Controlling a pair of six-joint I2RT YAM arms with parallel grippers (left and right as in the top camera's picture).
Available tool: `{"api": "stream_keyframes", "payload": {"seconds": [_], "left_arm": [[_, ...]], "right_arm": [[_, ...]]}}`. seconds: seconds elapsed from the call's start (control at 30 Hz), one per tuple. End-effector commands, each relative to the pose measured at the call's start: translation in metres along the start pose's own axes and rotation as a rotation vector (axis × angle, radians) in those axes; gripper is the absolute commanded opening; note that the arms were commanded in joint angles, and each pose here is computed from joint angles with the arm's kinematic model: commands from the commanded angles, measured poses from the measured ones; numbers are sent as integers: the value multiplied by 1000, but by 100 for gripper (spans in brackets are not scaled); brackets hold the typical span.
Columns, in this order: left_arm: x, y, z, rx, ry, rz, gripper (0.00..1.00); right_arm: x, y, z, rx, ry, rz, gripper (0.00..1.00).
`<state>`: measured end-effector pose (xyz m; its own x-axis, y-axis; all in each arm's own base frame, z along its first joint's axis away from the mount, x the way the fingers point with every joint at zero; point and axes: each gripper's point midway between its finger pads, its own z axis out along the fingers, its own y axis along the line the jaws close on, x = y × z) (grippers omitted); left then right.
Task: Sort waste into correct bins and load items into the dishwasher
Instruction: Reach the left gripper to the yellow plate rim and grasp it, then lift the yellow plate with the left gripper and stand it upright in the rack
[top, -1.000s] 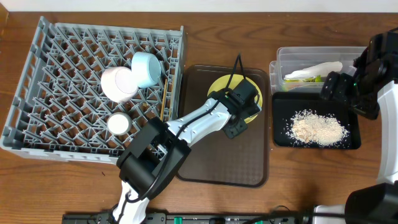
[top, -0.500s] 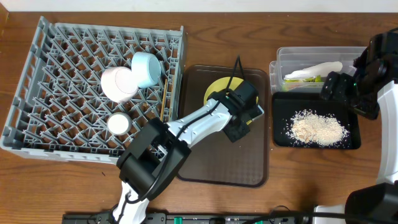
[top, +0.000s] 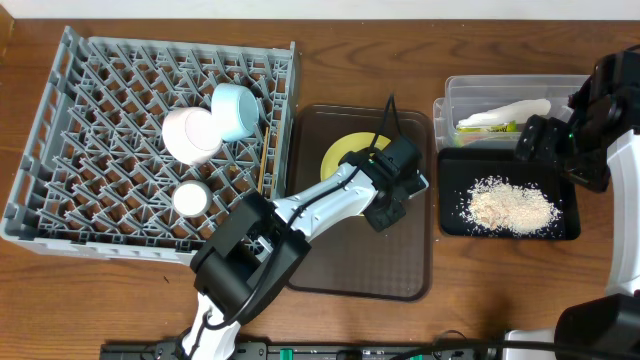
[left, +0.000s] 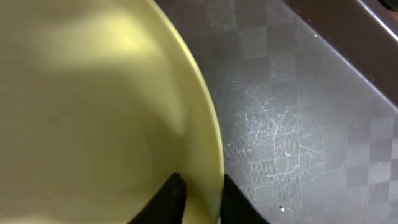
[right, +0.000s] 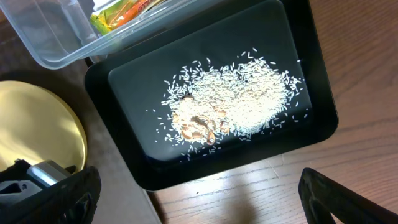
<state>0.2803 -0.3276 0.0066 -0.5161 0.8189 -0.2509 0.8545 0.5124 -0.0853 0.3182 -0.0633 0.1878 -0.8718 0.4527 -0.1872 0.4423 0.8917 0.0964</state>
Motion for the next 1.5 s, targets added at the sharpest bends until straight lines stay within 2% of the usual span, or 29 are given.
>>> {"api": "stream_keyframes", "payload": {"seconds": [0.0, 0.07, 0.23, 0.53, 0.83, 0.9, 1.0, 1.2, 1.47], "left_arm": [[11, 14, 6, -85, 47, -3, 11], [12, 23, 2, -140, 51, -2, 8], [4, 33, -24, -211, 17, 0, 8], [-27, 30, -110, -255, -200, -2, 8], [-30, 77, -216, -318, -479, -270, 8], [-28, 87, -231, -283, -532, -336, 8], [-25, 100, -246, -145, -610, -443, 8], [-10, 125, -258, 56, -667, -642, 8], [-1, 140, -268, 260, -717, -718, 8]], "right_arm": [[-2, -1, -3, 10, -11, 12, 99], [-2, -1, -3, 10, -11, 12, 99], [-2, -1, -3, 10, -11, 12, 99], [-2, -2, -3, 10, -10, 12, 99], [-1, -2, -3, 11, -8, 12, 99], [-1, -2, -3, 11, -8, 12, 99], [-1, -2, -3, 11, -8, 12, 99], [-1, -2, -3, 11, -8, 12, 99], [-1, -2, -3, 11, -8, 12, 99]]}}
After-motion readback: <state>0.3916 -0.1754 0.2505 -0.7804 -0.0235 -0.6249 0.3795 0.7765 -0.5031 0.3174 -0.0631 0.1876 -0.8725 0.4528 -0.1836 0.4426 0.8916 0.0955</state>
